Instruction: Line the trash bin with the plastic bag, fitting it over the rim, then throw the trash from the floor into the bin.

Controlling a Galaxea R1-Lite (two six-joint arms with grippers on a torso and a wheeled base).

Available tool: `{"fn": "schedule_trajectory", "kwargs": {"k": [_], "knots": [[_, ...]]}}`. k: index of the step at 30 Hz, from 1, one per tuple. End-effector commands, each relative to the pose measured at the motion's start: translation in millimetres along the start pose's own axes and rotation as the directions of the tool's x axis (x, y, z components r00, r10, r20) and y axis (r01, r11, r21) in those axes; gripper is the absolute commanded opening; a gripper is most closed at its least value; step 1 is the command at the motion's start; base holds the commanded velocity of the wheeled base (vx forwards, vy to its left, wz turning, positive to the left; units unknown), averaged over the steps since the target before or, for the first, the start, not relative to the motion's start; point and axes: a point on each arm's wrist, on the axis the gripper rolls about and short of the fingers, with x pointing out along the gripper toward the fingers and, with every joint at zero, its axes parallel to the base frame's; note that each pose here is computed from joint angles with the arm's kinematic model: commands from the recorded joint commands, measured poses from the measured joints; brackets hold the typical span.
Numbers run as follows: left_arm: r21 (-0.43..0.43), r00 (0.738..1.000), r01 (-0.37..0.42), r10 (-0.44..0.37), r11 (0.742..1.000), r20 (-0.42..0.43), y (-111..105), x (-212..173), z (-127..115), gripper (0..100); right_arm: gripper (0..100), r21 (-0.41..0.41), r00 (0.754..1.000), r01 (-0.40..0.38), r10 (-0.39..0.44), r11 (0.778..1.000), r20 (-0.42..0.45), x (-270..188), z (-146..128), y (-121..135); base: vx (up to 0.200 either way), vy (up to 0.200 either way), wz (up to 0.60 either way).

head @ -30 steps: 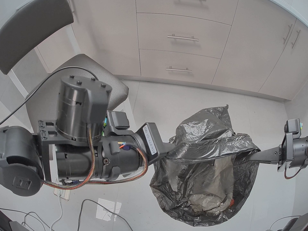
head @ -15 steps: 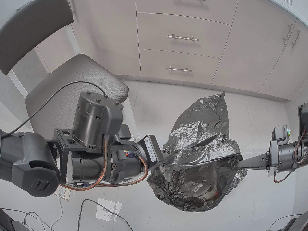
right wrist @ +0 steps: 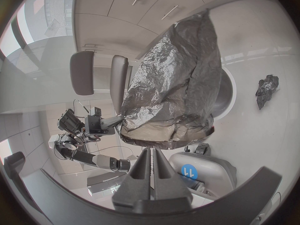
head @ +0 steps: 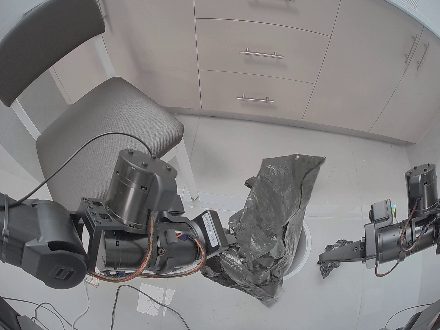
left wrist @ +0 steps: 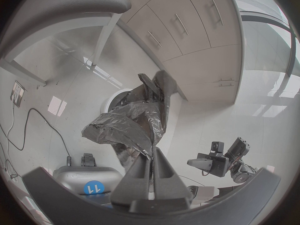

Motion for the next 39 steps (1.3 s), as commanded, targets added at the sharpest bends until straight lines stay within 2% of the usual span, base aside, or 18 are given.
{"fn": "schedule_trajectory", "kwargs": {"k": [1, 6, 15, 17, 20, 23, 25, 28, 29, 30, 31, 32, 37, 39], "knots": [[-0.001, 0.999, -0.025, 0.025, 1.000, -0.024, 5, 8, -4, 0, 0, 0.020, 1.000, 0.019, -0.018, 1.000, -0.025, 2, -7, -7, 0.000, 0.000, 0.00], [0.001, 0.998, -0.047, 0.047, 0.999, -0.044, 8, 19, -7, 0, 0, 0.029, 0.999, 0.028, -0.027, 0.999, -0.023, 1, -9, -10, 0.000, 0.000, 0.00], [0.002, 0.999, -0.029, 0.029, 1.000, -0.025, 8, 25, -6, 0, 0, -0.043, 0.997, 0.064, -0.066, 0.997, -0.039, 10, -9, -13, 0.000, 0.000, 0.00], [0.003, 0.999, -0.035, 0.035, 0.999, -0.029, 11, 28, -7, 0, 0, -0.059, 0.993, 0.114, -0.114, 0.992, 0.007, 17, -4, -11, 0.000, 0.000, 0.00], [0.014, 0.998, -0.045, 0.045, 0.999, -0.038, 17, 27, -12, 0, 0, -0.056, 0.979, 0.161, -0.152, 0.985, 0.139, 23, 11, -12, 0.000, 0.000, 0.00], [0.022, 0.999, -0.030, 0.031, 0.999, -0.036, 18, 28, -15, 0, 0, -0.021, 0.955, 0.133, -0.123, 0.991, 0.272, 21, 33, -13, 0.000, 0.000, 0.00], [0.025, 0.999, -0.026, 0.027, 0.999, -0.039, 20, 27, -18, 0, 0, -0.025, 0.935, 0.106, -0.091, 0.994, 0.342, 22, 46, -10, 0.000, 0.000, 0.00], [0.036, 0.998, -0.027, 0.029, 0.999, -0.057, 23, 28, -24, 0, 0, -0.026, 0.899, 0.131, -0.108, 0.991, 0.424, 26, 66, -6, 0.000, 0.000, 0.00], [0.037, 0.998, -0.026, 0.028, 0.999, -0.058, 23, 28, -25, 0, 0, -0.024, 0.897, 0.135, -0.112, 0.990, 0.427, 27, 66, -6, 0.000, 0.000, 0.00], [0.041, 0.997, -0.026, 0.029, 0.999, -0.066, 24, 30, -28, 0, 0, -0.010, 0.873, 0.170, -0.146, 0.985, 0.465, 35, 78, -6, 0.000, 0.000, 0.00], [0.041, 0.997, -0.026, 0.029, 0.999, -0.066, 24, 30, -28, 0, 0, -0.010, 0.873, 0.170, -0.146, 0.985, 0.465, 35, 78, -6, 0.000, 0.000, 0.00], [0.043, 0.998, -0.021, 0.024, 0.999, -0.066, 25, 34, -29, 0, 0, 0.013, 0.852, 0.208, -0.188, 0.978, 0.489, 47, 91, -11, 0.000, 0.000, 0.00], [0.044, 0.998, -0.008, 0.010, 0.999, -0.056, 28, 39, -30, 0, 0, 0.090, 0.792, 0.312, -0.311, 0.946, 0.526, 82, 123, -37, 0.000, 0.000, 0.00], [0.043, 0.999, -0.004, 0.006, 0.999, -0.053, 28, 39, -30, 0, 0, 0.101, 0.790, 0.325, -0.329, 0.940, 0.517, 94, 131, -47, 0.000, 0.000, 0.00]]}}
